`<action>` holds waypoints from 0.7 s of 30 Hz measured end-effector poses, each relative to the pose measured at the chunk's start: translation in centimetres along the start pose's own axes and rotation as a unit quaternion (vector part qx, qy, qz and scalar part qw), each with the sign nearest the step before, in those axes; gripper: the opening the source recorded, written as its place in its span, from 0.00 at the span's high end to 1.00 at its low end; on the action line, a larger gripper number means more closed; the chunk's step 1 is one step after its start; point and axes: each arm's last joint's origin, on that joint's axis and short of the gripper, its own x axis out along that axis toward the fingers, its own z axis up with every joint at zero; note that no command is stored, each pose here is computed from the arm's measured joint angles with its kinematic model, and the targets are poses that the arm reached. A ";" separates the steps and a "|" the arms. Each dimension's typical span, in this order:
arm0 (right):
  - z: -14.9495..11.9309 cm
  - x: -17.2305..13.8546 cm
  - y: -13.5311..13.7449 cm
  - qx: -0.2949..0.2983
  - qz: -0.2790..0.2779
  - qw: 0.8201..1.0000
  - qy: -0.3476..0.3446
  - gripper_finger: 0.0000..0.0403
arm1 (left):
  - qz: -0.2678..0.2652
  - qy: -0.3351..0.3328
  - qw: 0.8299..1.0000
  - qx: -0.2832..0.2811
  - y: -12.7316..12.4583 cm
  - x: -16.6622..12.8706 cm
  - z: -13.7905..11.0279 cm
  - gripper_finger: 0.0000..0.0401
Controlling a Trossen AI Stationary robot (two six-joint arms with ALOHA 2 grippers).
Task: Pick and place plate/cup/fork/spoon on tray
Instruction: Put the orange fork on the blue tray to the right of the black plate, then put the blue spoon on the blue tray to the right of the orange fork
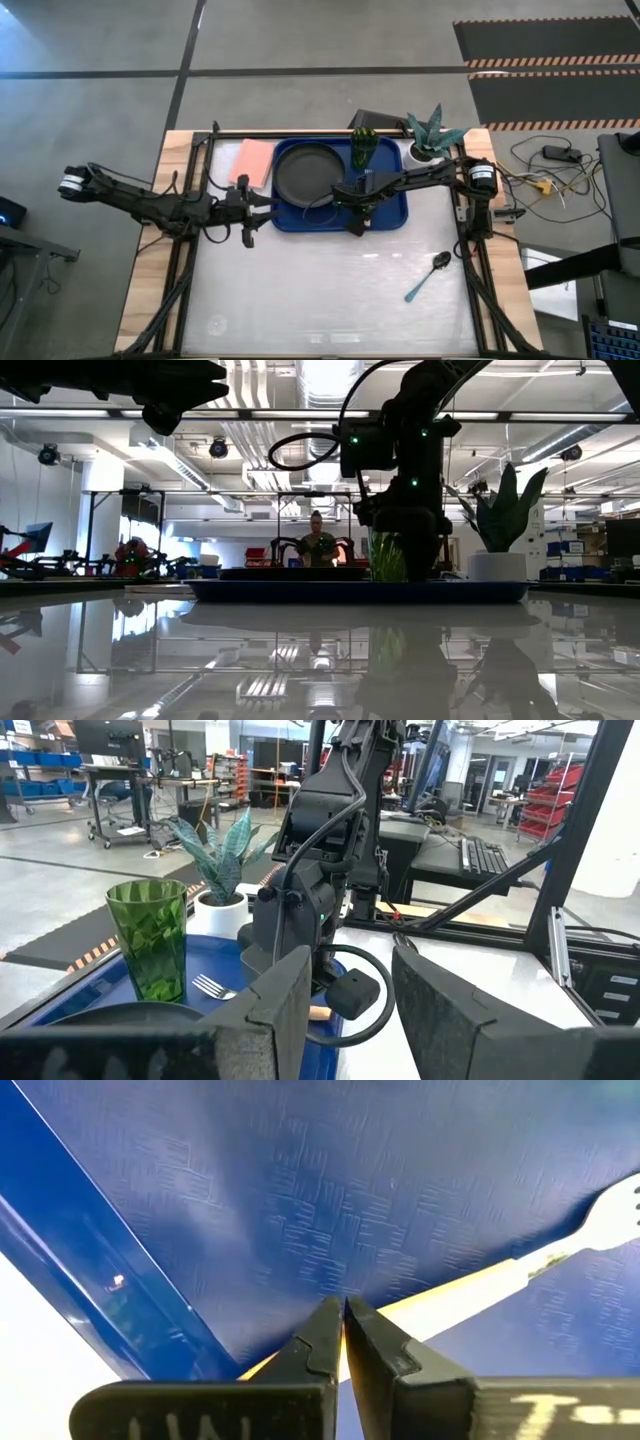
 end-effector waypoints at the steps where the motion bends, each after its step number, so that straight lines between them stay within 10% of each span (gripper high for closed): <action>1: 0.0 -0.1 0.0 0.000 0.000 1.000 0.000 0.98 | 0.000 0.000 1.000 0.000 0.0 0.0 0.0 0.69; 9: -1.2 -2.8 0.0 0.038 0.007 0.999 -0.004 0.98 | 0.001 0.008 1.000 0.002 0.0 0.0 -0.2 0.69; 21: -8.1 -11.9 4.4 0.262 0.132 0.956 0.001 0.98 | 0.000 0.007 1.000 0.006 0.0 0.0 -0.1 0.69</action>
